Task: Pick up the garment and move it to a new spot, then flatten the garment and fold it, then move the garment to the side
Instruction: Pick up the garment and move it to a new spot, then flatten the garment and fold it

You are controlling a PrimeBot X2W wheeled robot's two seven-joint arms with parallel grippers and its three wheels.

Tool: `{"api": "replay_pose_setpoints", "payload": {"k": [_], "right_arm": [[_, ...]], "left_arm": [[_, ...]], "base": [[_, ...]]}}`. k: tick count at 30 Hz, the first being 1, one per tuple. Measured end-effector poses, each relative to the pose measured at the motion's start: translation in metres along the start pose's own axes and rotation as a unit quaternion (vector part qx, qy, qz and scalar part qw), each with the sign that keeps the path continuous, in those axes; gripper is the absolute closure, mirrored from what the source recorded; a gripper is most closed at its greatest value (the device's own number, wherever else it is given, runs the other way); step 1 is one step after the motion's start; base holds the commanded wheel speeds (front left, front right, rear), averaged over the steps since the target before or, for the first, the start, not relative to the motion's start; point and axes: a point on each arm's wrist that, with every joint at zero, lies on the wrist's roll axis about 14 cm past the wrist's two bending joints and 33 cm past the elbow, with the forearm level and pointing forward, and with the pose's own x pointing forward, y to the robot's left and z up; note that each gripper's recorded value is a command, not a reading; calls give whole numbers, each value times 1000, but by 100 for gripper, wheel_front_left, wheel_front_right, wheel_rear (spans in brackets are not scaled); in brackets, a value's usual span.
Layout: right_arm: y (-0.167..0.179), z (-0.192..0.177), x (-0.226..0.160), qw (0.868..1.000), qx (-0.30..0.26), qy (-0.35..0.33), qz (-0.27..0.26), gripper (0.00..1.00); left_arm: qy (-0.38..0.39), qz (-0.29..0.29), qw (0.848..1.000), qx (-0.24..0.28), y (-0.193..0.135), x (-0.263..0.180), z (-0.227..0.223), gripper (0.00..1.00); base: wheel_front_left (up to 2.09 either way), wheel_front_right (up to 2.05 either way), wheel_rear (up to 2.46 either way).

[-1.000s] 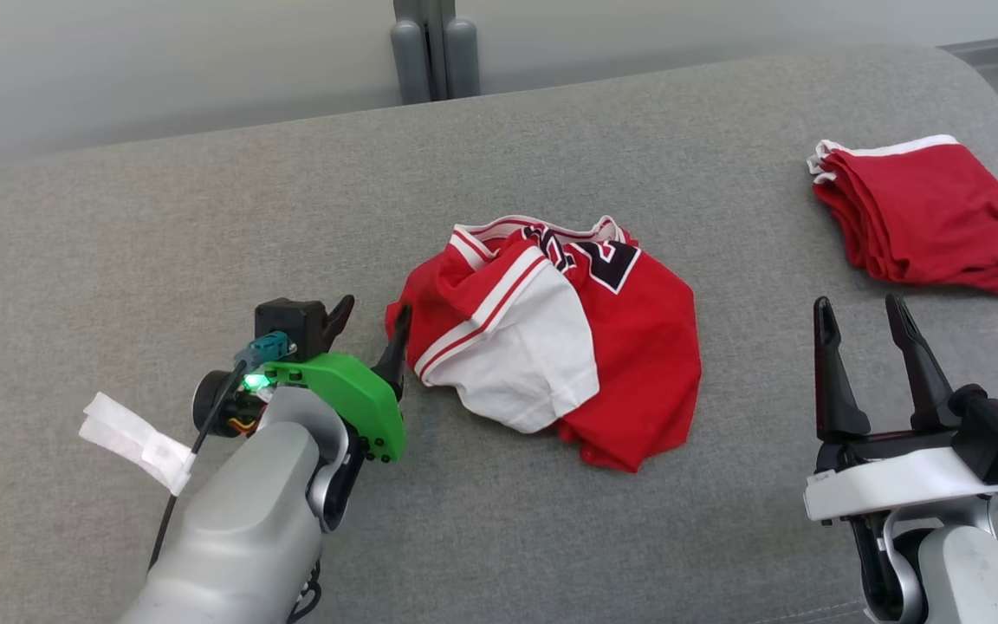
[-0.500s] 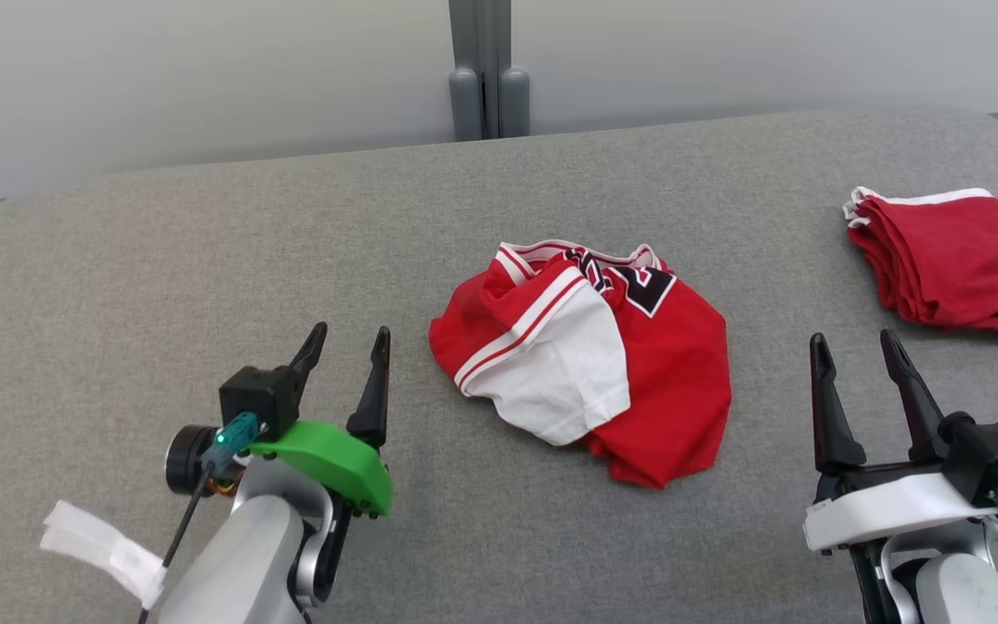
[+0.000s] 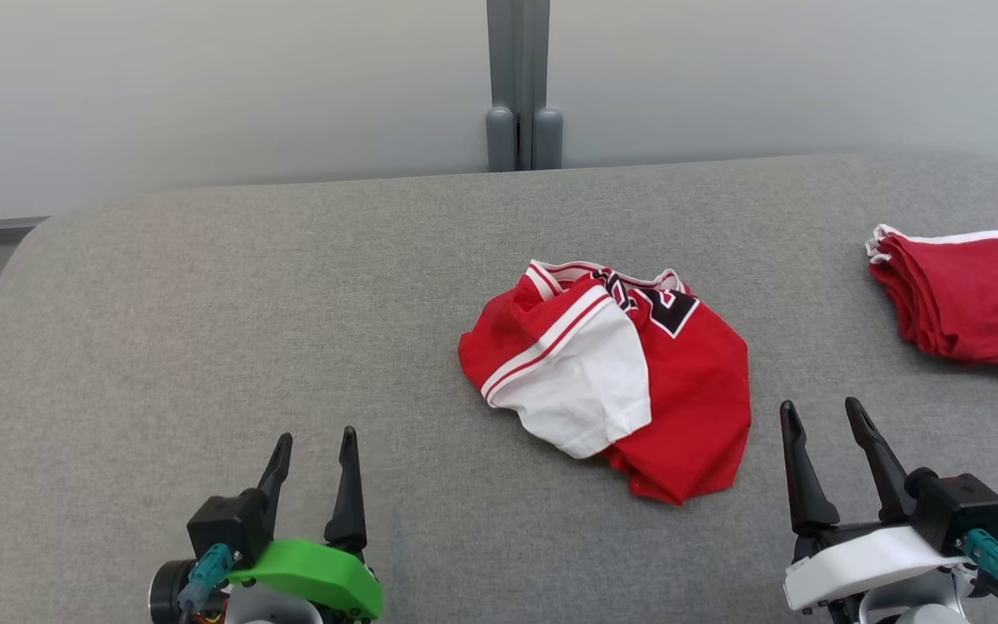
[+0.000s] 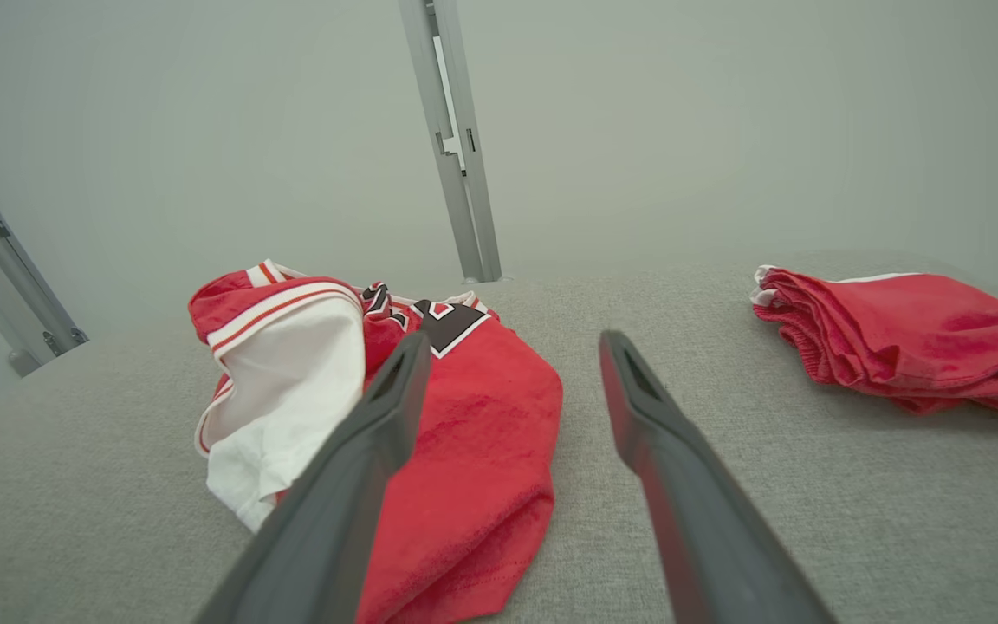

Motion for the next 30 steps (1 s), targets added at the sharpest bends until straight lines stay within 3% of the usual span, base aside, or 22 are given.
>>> {"api": "replay_pose_setpoints", "payload": {"k": [22,26,30], "right_arm": [[7,-9,4,1000,2,11,10,0],[4,-10,6,1000,2,12,6,0],[0,-10,9,1000,1,10,1,0]], "left_arm": [[-8,7,1000,9,6,-3,1,0],[-7,-19,1000,1,-7,2,0,0],[-10,-75,997,-18,-40,14,5,0]], "base": [[0,0,0],[0,0,0],[0,0,0]]}}
